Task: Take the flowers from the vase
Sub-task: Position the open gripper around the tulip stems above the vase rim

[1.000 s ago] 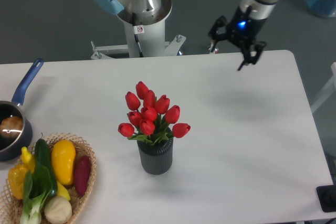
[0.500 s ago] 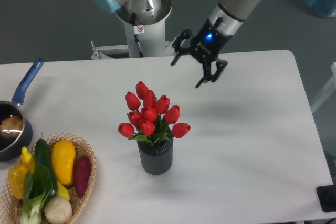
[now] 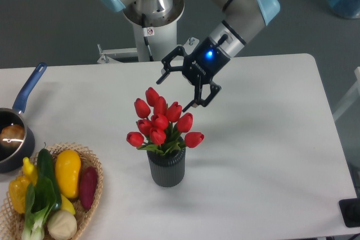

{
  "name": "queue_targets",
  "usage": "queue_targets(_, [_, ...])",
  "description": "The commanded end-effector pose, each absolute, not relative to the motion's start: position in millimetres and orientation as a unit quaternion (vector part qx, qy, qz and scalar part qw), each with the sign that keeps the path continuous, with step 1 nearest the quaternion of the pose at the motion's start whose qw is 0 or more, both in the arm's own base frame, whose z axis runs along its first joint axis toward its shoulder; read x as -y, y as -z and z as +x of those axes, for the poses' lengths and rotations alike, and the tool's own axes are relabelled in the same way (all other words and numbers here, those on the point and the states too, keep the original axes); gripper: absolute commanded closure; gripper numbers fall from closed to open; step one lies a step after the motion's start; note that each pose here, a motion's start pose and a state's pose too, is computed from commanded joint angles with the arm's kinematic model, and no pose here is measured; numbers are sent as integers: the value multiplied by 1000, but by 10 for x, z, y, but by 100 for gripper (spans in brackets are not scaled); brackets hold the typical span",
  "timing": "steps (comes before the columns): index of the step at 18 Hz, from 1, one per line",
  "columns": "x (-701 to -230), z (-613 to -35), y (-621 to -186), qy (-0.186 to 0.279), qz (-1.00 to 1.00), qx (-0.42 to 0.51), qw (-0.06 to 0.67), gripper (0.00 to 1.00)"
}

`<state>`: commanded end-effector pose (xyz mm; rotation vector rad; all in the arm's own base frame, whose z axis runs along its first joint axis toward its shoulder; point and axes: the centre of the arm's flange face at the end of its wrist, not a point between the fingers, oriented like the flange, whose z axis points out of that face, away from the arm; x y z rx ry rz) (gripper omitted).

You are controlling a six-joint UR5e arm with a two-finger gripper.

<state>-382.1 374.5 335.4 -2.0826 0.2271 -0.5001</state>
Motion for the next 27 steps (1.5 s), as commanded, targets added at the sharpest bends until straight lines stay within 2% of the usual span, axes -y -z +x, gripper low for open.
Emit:
queue_targets(9, [-3729,-4013,-3148,196,-848,-99,482,0])
queue_targets(16, [-3908,-4050,-2945,193,-835,-111,503,0])
queue_targets(27, [-4010,-4089,-2894,182,-801,-109,559,4])
